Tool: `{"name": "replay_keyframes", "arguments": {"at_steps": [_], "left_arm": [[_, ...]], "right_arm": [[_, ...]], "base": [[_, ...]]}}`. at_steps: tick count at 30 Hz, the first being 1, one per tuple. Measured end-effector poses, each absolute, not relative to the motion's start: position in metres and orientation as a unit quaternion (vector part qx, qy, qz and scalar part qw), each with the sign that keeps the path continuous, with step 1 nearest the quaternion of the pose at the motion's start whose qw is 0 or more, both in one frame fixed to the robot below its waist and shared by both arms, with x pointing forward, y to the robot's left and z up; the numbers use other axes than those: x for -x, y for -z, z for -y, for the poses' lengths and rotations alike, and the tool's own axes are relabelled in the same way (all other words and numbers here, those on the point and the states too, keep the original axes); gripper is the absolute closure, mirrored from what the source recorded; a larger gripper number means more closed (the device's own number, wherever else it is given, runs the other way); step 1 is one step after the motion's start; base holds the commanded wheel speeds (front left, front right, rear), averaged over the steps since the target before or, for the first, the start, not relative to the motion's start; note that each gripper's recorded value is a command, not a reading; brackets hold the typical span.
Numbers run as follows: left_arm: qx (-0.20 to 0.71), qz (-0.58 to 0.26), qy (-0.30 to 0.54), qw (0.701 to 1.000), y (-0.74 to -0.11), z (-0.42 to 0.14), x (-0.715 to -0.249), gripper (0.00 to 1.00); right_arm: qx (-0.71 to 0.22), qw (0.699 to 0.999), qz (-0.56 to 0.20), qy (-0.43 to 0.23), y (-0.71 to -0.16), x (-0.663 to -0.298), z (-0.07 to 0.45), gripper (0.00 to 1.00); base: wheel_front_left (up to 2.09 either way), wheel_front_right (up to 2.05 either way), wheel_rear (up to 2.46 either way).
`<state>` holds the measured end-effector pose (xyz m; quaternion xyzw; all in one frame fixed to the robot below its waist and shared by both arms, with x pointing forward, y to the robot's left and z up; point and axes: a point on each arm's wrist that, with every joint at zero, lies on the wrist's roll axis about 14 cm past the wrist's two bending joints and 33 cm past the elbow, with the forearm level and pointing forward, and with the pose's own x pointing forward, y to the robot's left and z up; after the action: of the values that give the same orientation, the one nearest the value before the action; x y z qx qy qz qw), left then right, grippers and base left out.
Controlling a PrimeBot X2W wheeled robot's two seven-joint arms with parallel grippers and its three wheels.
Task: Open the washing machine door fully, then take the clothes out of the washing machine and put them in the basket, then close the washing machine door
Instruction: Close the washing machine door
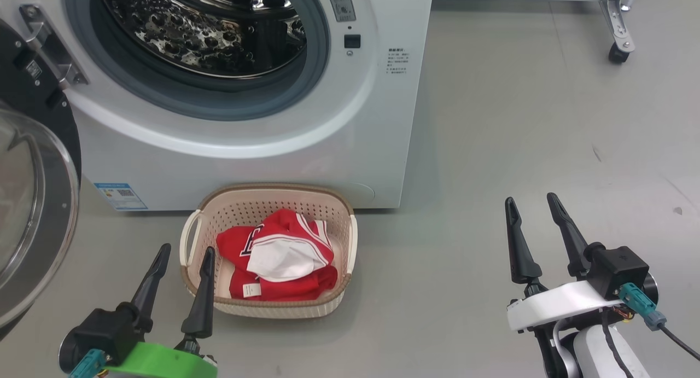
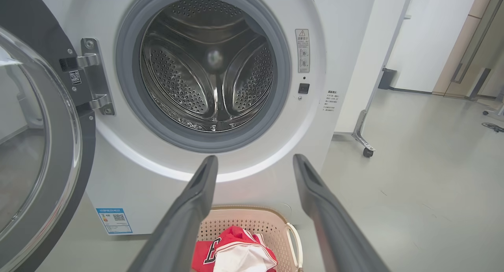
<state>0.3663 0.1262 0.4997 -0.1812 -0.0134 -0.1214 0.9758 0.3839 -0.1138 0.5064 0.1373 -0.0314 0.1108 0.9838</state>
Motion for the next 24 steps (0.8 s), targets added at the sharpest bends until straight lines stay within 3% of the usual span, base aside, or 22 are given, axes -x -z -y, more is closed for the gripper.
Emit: {"name": "replay_keyframes", "arguments": {"at_steps": [24], "left_arm": [[0.197,0.026,0.128,0.972,-0.5087,-0.119,-0.3665,0.0]], "right_arm": [[-0.143,0.983,0.026,-0.114,-0.5033,-0.3859,0.1106,0.0]], "base": [[-1.45,1.45,0.0]]}}
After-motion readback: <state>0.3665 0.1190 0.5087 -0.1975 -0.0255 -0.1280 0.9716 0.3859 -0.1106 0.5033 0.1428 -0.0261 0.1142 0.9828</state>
